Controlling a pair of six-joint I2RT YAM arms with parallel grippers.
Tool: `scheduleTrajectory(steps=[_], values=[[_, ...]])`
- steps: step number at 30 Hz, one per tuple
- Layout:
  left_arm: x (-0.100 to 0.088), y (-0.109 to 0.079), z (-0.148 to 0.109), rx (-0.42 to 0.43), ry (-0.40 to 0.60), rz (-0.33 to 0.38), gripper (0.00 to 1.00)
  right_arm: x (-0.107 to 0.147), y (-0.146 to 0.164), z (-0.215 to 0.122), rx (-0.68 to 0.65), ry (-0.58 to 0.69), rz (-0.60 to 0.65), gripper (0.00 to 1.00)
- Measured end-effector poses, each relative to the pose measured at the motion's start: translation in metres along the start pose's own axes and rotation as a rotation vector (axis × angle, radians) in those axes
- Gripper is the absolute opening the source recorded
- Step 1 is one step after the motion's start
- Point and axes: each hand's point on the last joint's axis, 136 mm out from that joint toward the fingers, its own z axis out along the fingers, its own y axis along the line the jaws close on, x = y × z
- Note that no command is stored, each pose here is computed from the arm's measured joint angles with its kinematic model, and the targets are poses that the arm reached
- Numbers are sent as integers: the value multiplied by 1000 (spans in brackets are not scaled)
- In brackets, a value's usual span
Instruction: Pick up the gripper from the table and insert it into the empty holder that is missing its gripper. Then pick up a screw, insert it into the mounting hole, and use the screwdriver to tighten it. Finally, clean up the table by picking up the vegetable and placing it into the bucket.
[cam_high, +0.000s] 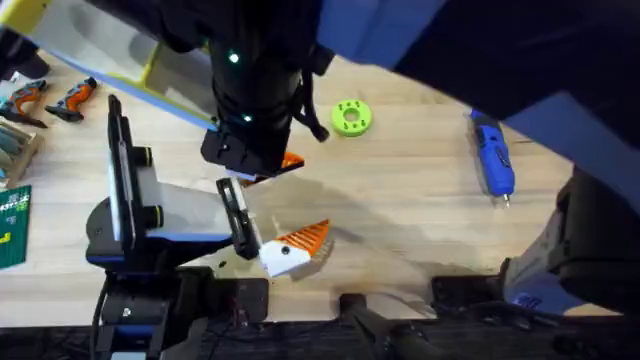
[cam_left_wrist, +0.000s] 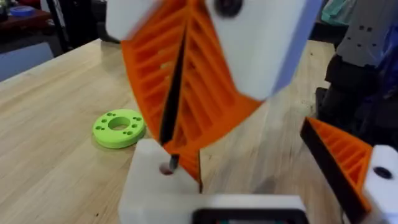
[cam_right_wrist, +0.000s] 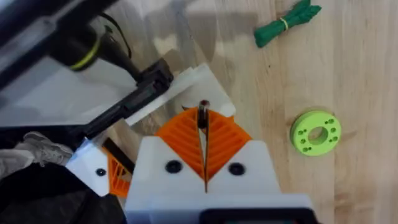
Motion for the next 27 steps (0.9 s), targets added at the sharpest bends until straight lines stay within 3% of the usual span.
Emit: scheduleTrajectory(steps=[27], values=[[0,0,0,0,0,-5,986,-4,-2,7,0,2,3,6]])
